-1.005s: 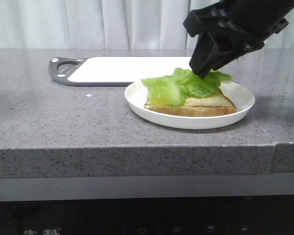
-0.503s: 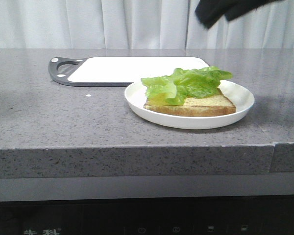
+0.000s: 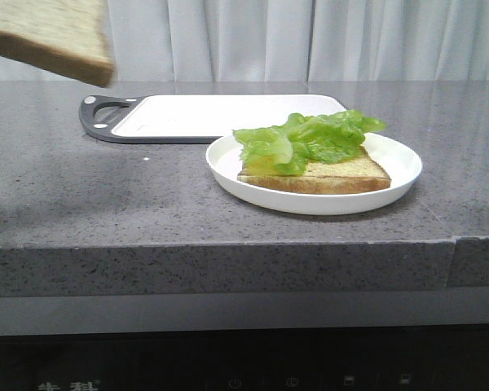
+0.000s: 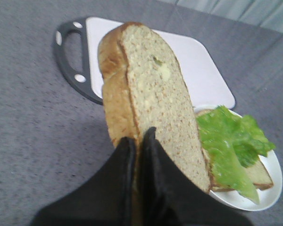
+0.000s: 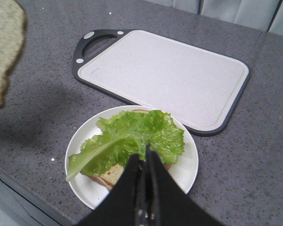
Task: Left arm grabs bread, right arm adds lettuce
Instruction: 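Lower the held bread slice with the left gripper onto the lettuce and release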
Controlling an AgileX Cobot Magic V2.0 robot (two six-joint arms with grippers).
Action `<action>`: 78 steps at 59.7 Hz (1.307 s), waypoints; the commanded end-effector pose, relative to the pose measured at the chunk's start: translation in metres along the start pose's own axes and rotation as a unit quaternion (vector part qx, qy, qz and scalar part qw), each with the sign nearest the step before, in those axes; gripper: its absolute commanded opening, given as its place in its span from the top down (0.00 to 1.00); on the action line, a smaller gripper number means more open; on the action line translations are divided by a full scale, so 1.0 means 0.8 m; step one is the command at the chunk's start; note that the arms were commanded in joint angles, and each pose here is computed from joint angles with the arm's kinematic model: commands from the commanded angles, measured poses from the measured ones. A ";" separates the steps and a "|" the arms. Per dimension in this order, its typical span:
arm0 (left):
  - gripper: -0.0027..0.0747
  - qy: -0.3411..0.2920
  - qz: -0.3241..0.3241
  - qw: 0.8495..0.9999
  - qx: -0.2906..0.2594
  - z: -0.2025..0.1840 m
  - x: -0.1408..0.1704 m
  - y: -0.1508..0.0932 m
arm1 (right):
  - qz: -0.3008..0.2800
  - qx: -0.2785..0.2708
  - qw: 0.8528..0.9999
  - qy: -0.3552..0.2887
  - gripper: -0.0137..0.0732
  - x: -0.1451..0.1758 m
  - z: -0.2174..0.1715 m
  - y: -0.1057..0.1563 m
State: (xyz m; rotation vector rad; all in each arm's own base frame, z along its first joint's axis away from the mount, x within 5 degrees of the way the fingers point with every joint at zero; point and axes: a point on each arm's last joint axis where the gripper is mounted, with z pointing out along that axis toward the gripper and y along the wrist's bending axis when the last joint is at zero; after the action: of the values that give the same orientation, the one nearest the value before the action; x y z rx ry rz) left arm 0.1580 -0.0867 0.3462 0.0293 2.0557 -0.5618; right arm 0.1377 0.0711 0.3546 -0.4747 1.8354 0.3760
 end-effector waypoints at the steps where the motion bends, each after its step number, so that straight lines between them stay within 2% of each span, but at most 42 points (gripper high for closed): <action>1: 0.99 -0.015 -0.004 0.998 0.065 0.015 -0.028 -0.029 | -0.006 0.007 0.998 -0.066 0.91 -0.010 -0.028 0.002; 14: 0.99 0.043 -0.031 0.984 0.171 0.063 -0.054 -0.076 | -0.009 0.002 0.997 -0.074 0.91 0.009 -0.054 0.006; 27: 0.99 0.132 -0.069 0.951 0.270 0.133 -0.046 -0.108 | -0.009 0.000 0.998 -0.070 0.91 0.011 -0.055 0.006; 39: 0.99 0.188 -0.105 0.936 0.277 0.194 -0.037 -0.100 | -0.009 0.000 0.998 -0.068 0.91 0.011 -0.055 0.007; 52: 0.99 0.233 -0.131 0.921 0.283 0.222 -0.023 -0.084 | -0.009 0.000 0.998 -0.068 0.91 0.011 -0.055 0.007; 72: 0.99 0.249 -0.131 0.920 0.272 0.241 -0.009 -0.078 | -0.010 0.000 0.998 -0.068 0.91 0.011 -0.055 0.007; 78: 0.90 0.248 -0.129 0.921 0.273 0.241 -0.009 -0.078 | -0.010 0.000 0.998 -0.068 0.91 0.011 -0.055 0.007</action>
State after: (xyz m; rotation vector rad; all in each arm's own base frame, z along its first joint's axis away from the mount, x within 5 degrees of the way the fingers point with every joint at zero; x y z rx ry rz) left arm 0.3063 -0.2173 0.2656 0.2513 2.4285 -1.3284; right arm 0.0958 0.0546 0.3445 -0.4868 1.7891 0.3906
